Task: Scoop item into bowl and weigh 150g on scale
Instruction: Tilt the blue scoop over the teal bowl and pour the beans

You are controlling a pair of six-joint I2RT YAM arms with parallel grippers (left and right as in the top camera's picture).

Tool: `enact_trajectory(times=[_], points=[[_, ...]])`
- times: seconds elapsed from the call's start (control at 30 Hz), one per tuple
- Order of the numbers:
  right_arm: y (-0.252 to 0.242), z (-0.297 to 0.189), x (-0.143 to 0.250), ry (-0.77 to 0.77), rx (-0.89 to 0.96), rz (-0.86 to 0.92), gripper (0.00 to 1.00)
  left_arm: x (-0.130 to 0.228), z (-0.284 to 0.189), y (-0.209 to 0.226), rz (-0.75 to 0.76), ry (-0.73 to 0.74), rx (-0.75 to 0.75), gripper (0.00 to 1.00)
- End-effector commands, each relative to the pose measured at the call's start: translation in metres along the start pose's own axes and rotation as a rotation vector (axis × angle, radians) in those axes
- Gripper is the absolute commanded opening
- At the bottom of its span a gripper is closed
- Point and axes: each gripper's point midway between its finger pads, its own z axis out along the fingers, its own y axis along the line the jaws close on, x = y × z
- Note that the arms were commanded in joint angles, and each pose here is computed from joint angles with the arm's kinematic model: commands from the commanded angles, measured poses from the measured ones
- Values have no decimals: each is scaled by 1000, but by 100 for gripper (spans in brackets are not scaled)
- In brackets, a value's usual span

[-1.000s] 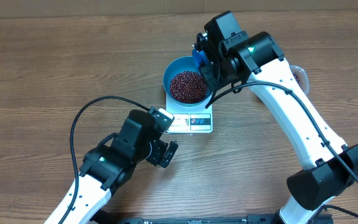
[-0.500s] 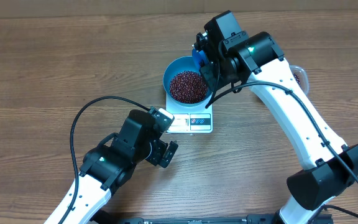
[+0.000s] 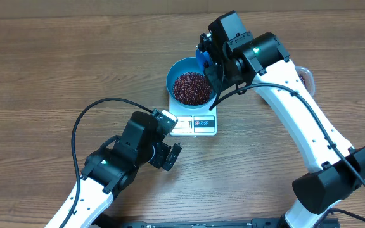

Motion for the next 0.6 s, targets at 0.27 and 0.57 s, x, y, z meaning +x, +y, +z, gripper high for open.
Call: enact_trajectory(times=[0.27,0.57], points=[[0,-16,-9,-54,-2,-7,4,2,2,0,15,9,-4,100],[8,-18,-12,-75,-161,20,4,2,2,0,15,9,-4,100]])
